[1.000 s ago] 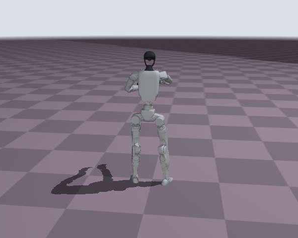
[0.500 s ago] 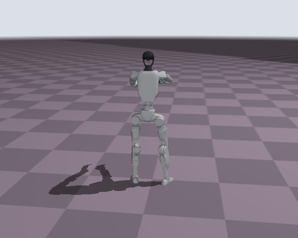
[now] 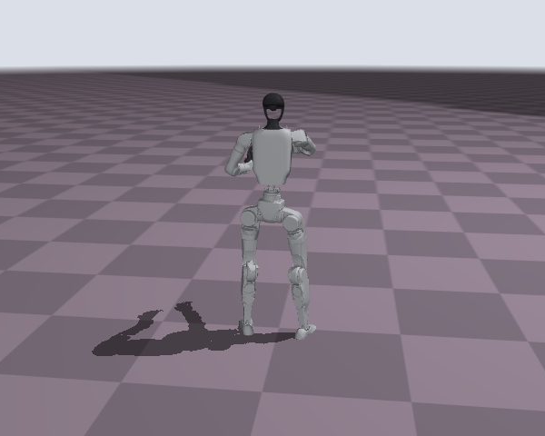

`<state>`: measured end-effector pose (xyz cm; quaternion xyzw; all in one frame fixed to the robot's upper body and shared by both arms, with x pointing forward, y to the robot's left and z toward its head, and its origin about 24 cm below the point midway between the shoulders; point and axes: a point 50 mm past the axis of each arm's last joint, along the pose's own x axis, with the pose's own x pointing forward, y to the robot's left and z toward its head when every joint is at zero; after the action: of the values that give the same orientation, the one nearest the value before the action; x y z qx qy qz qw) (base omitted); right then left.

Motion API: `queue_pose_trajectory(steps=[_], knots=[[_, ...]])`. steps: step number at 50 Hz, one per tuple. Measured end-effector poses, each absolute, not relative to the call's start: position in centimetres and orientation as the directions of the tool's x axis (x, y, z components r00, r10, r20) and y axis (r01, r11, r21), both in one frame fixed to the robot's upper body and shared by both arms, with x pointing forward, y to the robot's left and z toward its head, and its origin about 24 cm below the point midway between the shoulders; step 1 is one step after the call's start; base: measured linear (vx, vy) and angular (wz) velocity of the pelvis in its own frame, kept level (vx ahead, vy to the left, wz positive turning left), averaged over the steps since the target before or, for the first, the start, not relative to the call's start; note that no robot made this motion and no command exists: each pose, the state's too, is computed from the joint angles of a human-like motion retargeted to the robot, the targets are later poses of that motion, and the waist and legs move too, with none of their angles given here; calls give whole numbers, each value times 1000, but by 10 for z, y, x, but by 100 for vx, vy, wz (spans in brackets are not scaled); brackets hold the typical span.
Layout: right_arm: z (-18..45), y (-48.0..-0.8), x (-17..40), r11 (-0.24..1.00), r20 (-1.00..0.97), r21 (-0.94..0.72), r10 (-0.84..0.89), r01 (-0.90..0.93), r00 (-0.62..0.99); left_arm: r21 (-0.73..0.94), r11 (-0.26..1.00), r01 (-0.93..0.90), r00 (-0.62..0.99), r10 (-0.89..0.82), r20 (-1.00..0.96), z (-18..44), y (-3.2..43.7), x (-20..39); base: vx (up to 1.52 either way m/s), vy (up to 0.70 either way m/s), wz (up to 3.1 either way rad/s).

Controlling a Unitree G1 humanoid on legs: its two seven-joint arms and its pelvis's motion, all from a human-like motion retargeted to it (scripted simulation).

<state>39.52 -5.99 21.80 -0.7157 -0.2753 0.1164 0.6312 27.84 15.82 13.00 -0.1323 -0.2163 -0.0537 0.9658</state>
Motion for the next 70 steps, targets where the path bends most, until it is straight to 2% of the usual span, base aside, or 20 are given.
queue_pose_trajectory(steps=[3, 5, 10, 13, 17, 23, 28, 32, 37, 38, 41, 46, 50, 54, 55, 62, 65, 70], knots=[[214, -61, 395, -94, 140, -969, 553, 229, 821, -294, 945, 144, 889, 7, 457, 164, 137, 328, -4, 3, 52], [210, -63, 396, -52, 145, -977, 544, 205, 827, -323, 943, 77, 898, 74, 433, 182, 129, 357, -3, 2, 48], [206, -67, 399, -51, 136, -980, 523, 191, 841, -267, 963, -46, 920, 145, 364, 193, 123, 385, -1, 1, 17], [209, -69, 401, -60, 147, -977, 509, 206, 848, -236, 972, 15, 915, 82, 394, 178, 126, 367, 1, 0, -19], [212, -73, 402, -46, 173, -974, 482, 222, 859, -282, 953, 115, 910, 13, 414, 140, 147, 315, 2, -1, -46], [215, -82, 402, -51, 207, -965, 462, 259, 862, -384, 923, 35, 958, 79, 276, 83, 186, 229, 1, -2, -53], [211, -85, 403, -64, 205, -964, 444, 259, 872, -356, 933, 45, 979, 30, 201, 68, 187, 200, -2, -6, -38], [205, -77, 401, -64, 188, -968, 461, 244, 867, -318, 941, 116, 955, -17, 297, 89, 170, 228, -1, 1, 6], [200, -64, 397, -101, 136, -970, 523, 219, 842, -312, 940, 135, 901, 14, 433, 144, 138, 304, -5, 5, 49], [200, -60, 395, -142, 112, -964, 548, 224, 829, -326, 938, 117, 898, 39, 438, 155, 133, 319, -5, 3, 58], [199, -56, 395, -60, 131, -979, 550, 195, 825, -325, 945, 25, 903, 119, 414, 184, 124, 361, -4, 1, 50], [202, -54, 396, -82, 104, -980, 559, 180, 823, -261, 965, -36, 924, 132, 359, 198, 129, 390, -1, 0, 17], [210, -55, 398, -86, 132, -974, 540, 210, 831, -231, 973, 7, 924, 83, 375, 176, 140, 371, 3, 0, -23], [216, -57, 400, -93, 169, -963, 517, 251, 839, -253, 965, 66, 935, 28, 353, 128, 159, 319, 6, 0, -47], [217, -57, 400, -66, 179, -967, 504, 244, 845, -267, 961, 73, 944, 21, 331, 114, 164, 303, 7, 0, -49], [215, -53, 400, -84, 181, -962, 510, 258, 841, -371, 928, -33, 998, 49, 36, 31, 196, 206, 5, 0, -26], [208, -53, 400, -76, 175, -966, 504, 246, 846, -357, 934, -26, 997, 50, 58, 36, 196, 207, 0, 0, 0], [197, -54, 399, -91, 141, -972, 510, 216, 848, -333, 941, 57, 937, 65, 342, 108, 167, 276, -3, -1, 37]])
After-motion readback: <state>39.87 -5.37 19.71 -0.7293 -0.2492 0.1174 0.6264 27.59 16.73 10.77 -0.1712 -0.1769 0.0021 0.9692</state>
